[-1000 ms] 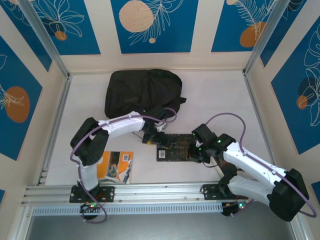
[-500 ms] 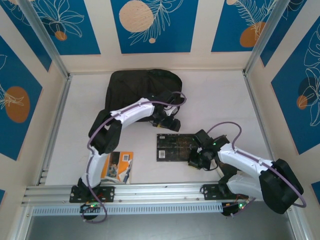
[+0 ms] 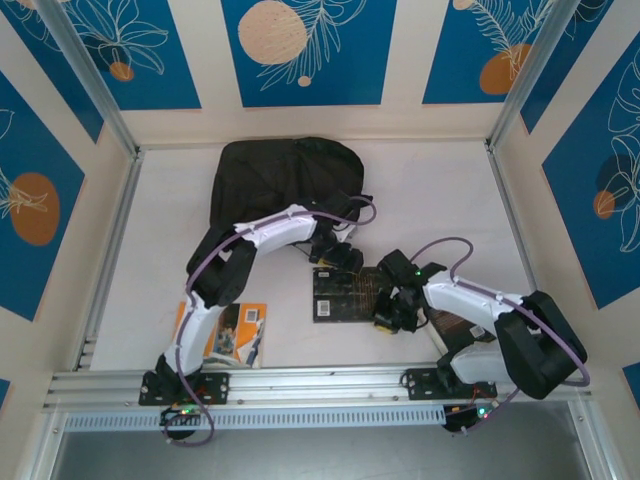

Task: Pack the student bag
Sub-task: Rotate the book at the center of the table.

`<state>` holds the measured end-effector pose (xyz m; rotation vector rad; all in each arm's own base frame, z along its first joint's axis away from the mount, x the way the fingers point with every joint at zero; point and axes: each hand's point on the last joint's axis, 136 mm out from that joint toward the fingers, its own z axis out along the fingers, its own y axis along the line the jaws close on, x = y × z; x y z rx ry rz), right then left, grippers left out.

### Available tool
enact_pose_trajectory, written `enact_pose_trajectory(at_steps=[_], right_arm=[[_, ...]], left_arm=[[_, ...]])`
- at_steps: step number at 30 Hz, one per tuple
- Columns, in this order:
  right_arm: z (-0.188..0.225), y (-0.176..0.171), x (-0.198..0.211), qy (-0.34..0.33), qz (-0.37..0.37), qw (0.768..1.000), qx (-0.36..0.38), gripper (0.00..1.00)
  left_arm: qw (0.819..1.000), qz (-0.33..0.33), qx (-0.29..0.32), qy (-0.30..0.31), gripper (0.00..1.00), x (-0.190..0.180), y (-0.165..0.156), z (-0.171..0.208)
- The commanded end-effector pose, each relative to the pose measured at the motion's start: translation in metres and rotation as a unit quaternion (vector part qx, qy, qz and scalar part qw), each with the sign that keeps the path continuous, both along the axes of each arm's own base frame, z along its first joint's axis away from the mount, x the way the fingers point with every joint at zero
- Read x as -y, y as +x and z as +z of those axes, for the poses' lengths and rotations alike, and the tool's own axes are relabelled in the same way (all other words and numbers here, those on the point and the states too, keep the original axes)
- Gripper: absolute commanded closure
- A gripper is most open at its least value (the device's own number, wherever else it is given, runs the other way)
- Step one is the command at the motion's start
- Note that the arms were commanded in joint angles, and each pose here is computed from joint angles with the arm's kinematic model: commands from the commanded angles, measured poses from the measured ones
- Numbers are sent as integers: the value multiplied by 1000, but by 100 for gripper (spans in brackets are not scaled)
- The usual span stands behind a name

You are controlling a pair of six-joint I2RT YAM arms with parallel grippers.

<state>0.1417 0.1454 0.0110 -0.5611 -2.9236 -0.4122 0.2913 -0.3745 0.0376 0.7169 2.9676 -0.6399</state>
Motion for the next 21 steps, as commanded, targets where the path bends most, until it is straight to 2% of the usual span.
enact_pose_trajectory(at_steps=[1,8,11,15,21], right_arm=[[-12,46,16,-56,-14,996,75,100],[-1,82,0,-36,-12,995,91,98],[6,97,-5,-28,-12,994,105,96],[15,109,-5,-19,-18,992,120,92],[20,99,1,2,-29,993,116,86]], left_arm=[[998,-9,-58,19,17,-15,-46,-9],[998,6,-68,-1,17,-36,-80,10],[996,4,-89,-27,17,-30,-98,17],[995,-17,-96,-19,17,-27,-117,14],[998,-8,-68,-12,17,-29,-110,21]])
